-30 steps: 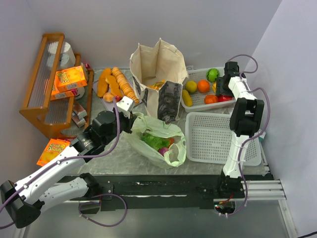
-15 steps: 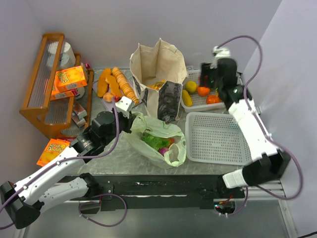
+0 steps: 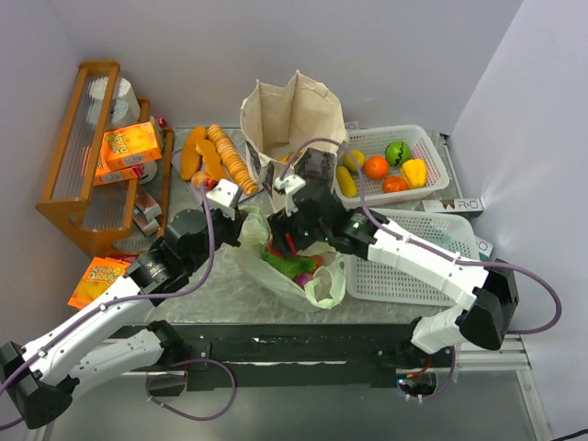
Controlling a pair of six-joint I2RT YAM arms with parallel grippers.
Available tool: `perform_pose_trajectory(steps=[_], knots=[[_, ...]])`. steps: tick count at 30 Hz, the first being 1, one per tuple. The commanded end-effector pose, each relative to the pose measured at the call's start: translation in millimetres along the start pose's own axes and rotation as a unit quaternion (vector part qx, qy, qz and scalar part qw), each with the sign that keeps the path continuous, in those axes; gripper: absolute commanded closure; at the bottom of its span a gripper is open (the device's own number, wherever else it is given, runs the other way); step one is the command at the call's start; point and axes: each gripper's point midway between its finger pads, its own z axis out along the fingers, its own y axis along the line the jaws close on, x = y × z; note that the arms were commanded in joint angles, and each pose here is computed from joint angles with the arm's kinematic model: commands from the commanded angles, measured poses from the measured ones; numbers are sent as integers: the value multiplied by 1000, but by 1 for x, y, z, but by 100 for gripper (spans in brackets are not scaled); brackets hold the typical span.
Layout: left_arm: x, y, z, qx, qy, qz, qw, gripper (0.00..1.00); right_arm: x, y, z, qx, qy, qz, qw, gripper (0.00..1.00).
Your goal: Place the mixed food into the grocery bags and tie them
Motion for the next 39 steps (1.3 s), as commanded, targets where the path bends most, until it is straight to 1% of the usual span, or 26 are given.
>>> perform_pose_trajectory(steps=[1,5,9,10,11,12,14,16,18,19,20,22,23,28,30,32,33,35,36,37,38,39], knots=[[-20,6,-6,-12,-39,-10,999,99,26,8,3,17,33,22,999,90],[-21,9,-8,-19,-44,-12,999,99,63,5,4,55,97,2,994,91],[-27,13,-13,-30,-54,-16,998,99,93,5,-4,76,143,-13,987,90],[-28,14,-14,-32,-57,-16,998,99,98,1,-6,89,151,-13,984,90],[-28,16,-14,-37,-59,-18,997,99,111,-5,-11,109,178,-8,978,89],[-30,18,-16,-42,-63,-19,997,99,116,-12,-13,129,186,-11,974,89],[-31,20,-18,-46,-67,-21,996,99,127,-19,-17,152,205,-3,967,86],[-33,21,-20,-48,-73,-22,996,99,133,-22,-20,161,215,-2,963,80],[-33,20,-20,-44,-72,-21,996,99,123,-13,-18,134,193,-4,972,58],[-32,19,-19,-42,-71,-21,996,99,119,-4,-18,108,186,-2,977,46],[-33,18,-19,-39,-71,-21,997,99,107,3,-21,84,162,-7,983,31],[-31,16,-17,-35,-65,-20,997,99,88,15,-21,50,126,-8,991,21],[-30,16,-17,-35,-64,-19,997,99,81,21,-25,29,114,-16,993,9],[-29,16,-15,-34,-61,-17,997,99,41,33,-46,-3,57,-42,997,1],[-28,16,-15,-35,-61,-15,997,99,26,37,-58,-20,36,-59,997,0],[-28,16,-15,-34,-61,-15,997,99,24,33,-65,-11,39,-67,997,1],[-28,16,-15,-34,-60,-15,998,99,13,25,-70,16,24,-68,997,1],[-28,16,-15,-35,-59,-14,998,99,-1,6,-84,46,-3,-49,998,1],[-27,15,-15,-33,-58,-14,998,99,-14,0,-89,46,-24,-32,998,1],[-29,15,-15,-34,-60,-16,998,99,-29,-24,-100,52,-51,6,997,1],[-29,15,-15,-32,-61,-15,997,99,-34,-36,-101,56,-65,26,996,2],[-30,14,-16,-30,-64,-16,997,99,-48,-49,-103,64,-93,39,993,3]])
